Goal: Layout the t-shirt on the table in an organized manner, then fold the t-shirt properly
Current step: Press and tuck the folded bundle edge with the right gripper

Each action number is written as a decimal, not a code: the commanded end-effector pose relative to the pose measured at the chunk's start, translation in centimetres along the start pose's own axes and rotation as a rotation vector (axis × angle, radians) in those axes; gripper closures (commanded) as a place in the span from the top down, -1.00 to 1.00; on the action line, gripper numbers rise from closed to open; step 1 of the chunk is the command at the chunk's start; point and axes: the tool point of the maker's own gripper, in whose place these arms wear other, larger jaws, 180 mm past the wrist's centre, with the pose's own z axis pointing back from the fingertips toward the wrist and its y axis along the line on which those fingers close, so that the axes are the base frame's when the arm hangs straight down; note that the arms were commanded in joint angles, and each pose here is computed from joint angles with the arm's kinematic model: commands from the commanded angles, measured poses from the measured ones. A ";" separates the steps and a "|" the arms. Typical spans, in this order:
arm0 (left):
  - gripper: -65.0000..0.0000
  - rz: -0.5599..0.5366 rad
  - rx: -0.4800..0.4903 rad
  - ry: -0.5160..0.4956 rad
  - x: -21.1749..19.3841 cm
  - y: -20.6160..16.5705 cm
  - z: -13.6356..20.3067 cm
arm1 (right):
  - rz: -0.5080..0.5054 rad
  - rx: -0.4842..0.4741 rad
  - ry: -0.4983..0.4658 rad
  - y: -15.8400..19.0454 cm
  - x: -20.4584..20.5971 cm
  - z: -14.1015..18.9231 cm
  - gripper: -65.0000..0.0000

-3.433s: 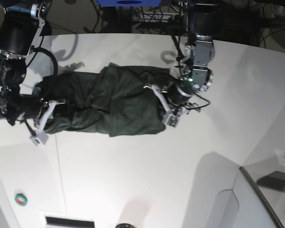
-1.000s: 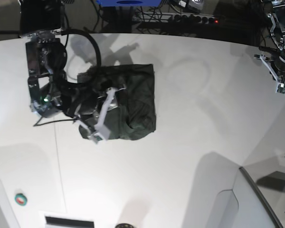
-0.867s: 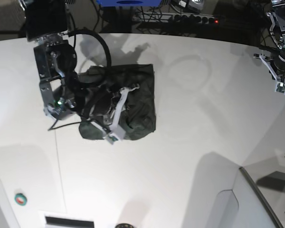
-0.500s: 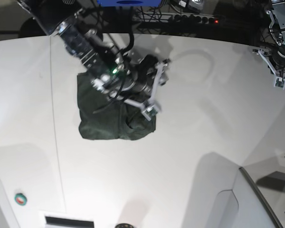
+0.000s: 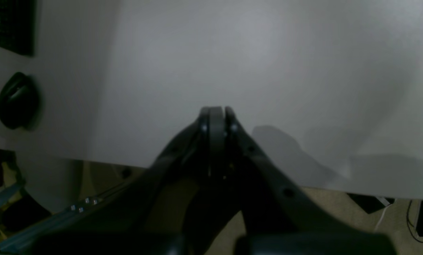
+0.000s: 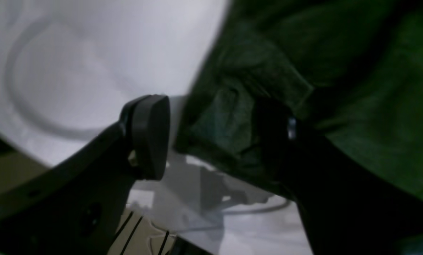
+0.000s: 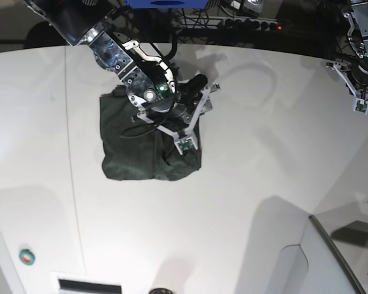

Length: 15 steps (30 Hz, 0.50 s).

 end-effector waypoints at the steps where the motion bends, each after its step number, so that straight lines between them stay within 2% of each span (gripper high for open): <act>1: -1.00 -0.013 0.036 -0.024 0.8 1.5 0.3 | -0.009 0.004 -0.049 0.3 1.7 0.4 0.14; 6: -1.00 -0.013 0.036 -0.025 0.8 1.5 0.3 | 0.016 -0.030 -0.048 -0.2 1.1 0.3 0.08; 8: -1.00 -0.013 0.036 -0.025 0.8 1.5 0.3 | 0.023 -0.034 -0.055 -0.2 1.2 0.4 -0.29; 10: -1.00 -0.012 0.037 -0.026 0.9 1.6 0.3 | 0.021 -0.027 -0.062 0.0 1.4 0.7 -0.79; 11: -1.00 -0.013 0.038 -0.028 1.0 1.6 0.3 | 0.019 -0.022 -0.066 0.2 1.4 0.8 -0.92; 13: -1.00 -0.012 0.039 -0.029 1.0 1.7 0.2 | 0.014 -0.008 -0.084 0.7 1.8 1.4 -0.90; 15: -1.00 -0.012 0.039 -0.029 1.0 1.7 0.2 | 0.009 0.003 -0.062 1.0 1.4 1.9 -0.88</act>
